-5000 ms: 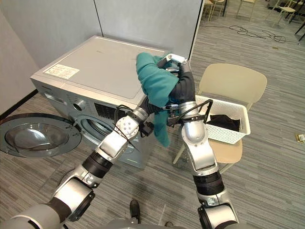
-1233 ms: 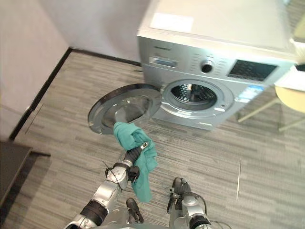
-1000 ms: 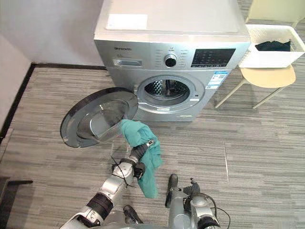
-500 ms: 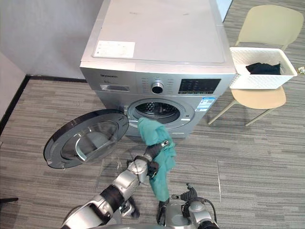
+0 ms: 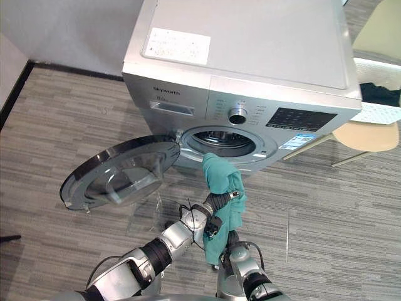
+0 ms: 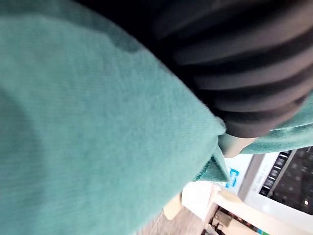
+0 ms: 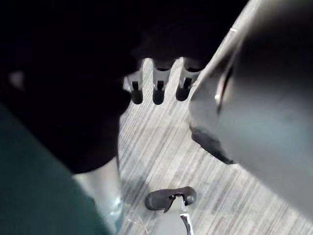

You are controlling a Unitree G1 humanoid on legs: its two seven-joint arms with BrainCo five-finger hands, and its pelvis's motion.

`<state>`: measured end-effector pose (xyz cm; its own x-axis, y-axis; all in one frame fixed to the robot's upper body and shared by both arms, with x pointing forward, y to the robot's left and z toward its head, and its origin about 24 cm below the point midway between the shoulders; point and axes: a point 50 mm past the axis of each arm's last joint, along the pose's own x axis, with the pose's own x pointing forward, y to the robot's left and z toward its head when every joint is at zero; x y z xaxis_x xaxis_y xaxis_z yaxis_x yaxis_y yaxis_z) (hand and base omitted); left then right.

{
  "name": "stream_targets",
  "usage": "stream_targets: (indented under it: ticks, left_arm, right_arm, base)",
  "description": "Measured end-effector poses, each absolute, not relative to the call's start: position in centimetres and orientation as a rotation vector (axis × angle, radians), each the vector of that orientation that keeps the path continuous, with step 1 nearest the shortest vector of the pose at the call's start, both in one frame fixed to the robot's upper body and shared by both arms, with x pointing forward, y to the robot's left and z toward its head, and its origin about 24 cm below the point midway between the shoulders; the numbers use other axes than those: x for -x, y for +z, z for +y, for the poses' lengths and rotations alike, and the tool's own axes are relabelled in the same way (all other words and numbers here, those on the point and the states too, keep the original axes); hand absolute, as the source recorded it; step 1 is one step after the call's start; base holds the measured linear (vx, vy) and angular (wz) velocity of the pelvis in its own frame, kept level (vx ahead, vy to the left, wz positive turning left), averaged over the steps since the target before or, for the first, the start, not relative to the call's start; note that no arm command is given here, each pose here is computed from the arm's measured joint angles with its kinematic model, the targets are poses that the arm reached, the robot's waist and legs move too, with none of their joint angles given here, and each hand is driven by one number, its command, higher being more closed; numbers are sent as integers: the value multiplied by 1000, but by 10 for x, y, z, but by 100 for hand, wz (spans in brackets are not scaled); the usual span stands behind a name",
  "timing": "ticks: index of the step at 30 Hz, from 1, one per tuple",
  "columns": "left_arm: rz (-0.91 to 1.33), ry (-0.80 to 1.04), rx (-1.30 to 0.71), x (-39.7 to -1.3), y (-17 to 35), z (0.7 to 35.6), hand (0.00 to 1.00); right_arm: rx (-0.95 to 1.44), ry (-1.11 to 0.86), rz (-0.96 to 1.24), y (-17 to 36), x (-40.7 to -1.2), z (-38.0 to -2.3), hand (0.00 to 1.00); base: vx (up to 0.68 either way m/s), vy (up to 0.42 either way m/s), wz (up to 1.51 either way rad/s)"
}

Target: Pick up the laundry basket with both hands and put the clothes into the washing machine.

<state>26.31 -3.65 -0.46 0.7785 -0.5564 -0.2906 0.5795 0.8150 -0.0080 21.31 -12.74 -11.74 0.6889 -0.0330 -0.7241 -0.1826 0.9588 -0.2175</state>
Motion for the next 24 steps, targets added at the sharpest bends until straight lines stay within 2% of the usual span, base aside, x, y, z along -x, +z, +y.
stream_targets:
  ticks: [7,16,21,24]
  left_arm:
    - [218,-547,-24,-284,21,-39,100]
    - [81,-350,203,-315,67,-14,100]
    - [-173,-287,286,-344,150,-1,100]
    - [-344,-266,352,-346,202,4,100]
  right_arm:
    - [206,9,758,-102,-243,-123,0]
    - [-193,-90,461,-45,-278,-94,0]
    - [-302,-62,199,4,-291,-91,0]
    - [-344,-76,67,27,-292,-96,0]
  base:
    - [-10,-170,22]
    - [-140,-113,-5]
    - [-146,-81,-22]
    - [-67,-29,-11]
